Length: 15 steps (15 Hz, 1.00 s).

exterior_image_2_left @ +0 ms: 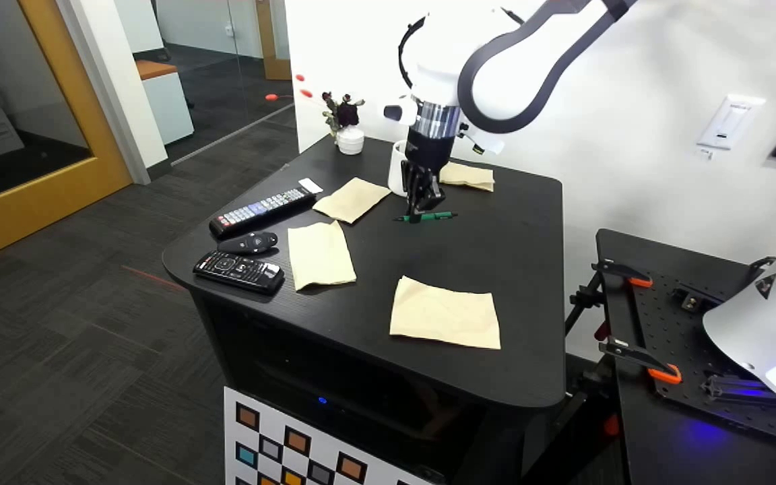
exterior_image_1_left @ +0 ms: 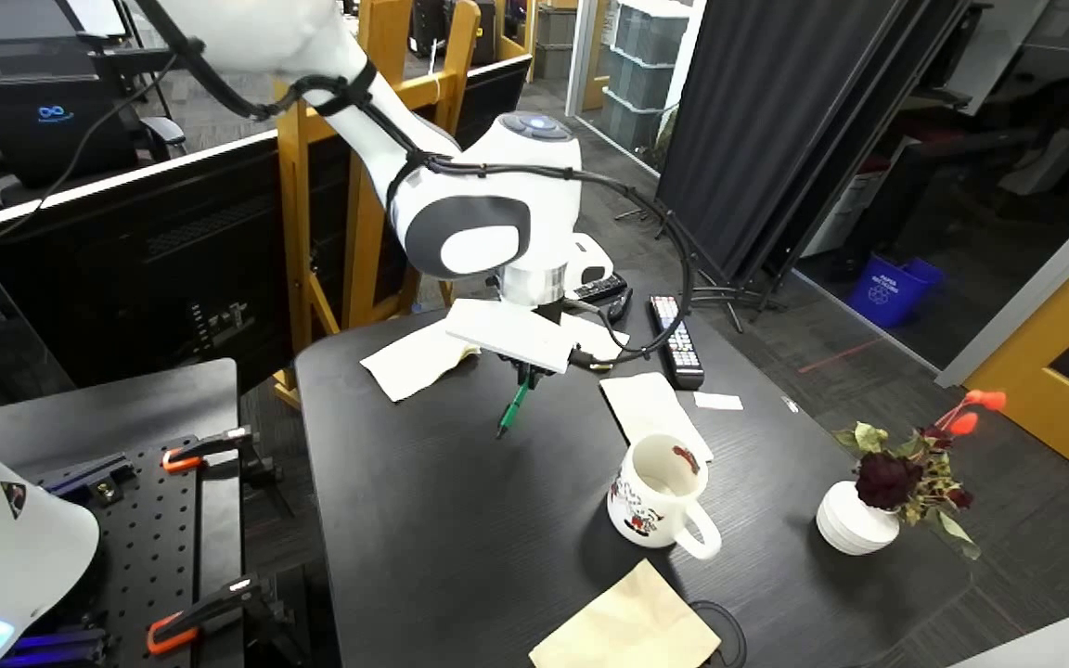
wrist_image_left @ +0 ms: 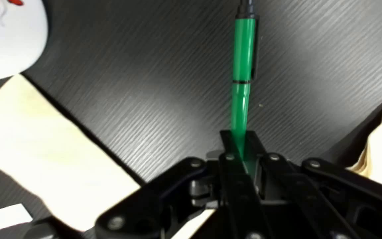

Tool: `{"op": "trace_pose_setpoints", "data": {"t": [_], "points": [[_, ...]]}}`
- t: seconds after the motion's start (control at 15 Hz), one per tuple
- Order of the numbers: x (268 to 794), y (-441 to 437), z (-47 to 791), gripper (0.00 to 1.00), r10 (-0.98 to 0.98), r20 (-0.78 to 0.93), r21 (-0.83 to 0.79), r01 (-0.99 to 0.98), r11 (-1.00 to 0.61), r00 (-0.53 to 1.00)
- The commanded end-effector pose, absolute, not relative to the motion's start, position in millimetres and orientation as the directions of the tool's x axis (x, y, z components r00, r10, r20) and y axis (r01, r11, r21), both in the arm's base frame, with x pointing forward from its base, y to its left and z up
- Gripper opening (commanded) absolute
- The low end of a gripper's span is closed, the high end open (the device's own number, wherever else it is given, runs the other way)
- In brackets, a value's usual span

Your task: Put the pen inside the mug cup

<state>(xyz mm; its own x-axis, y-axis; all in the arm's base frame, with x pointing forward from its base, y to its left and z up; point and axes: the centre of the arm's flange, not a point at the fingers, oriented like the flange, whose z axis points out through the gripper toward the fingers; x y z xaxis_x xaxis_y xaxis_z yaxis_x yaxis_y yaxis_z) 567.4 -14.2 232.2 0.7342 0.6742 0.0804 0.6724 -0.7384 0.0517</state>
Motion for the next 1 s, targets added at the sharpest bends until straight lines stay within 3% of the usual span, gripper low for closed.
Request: {"op": "trace_pose_setpoints", "data": {"t": [0.0,0.53,0.6,0.93], "points": [[569.1,-28.7,287.8,0.03,0.586,0.200,0.105,0.578,-0.809,0.785],[571.1,-61.9,347.5,0.03,0.443,0.359,0.094,0.440,-0.893,0.821],[578.8,-55.8,334.7,0.12,0.470,0.325,0.099,0.465,-0.880,0.821],[578.1,-59.0,341.9,0.12,0.452,0.341,0.096,0.448,-0.889,0.824]]}}
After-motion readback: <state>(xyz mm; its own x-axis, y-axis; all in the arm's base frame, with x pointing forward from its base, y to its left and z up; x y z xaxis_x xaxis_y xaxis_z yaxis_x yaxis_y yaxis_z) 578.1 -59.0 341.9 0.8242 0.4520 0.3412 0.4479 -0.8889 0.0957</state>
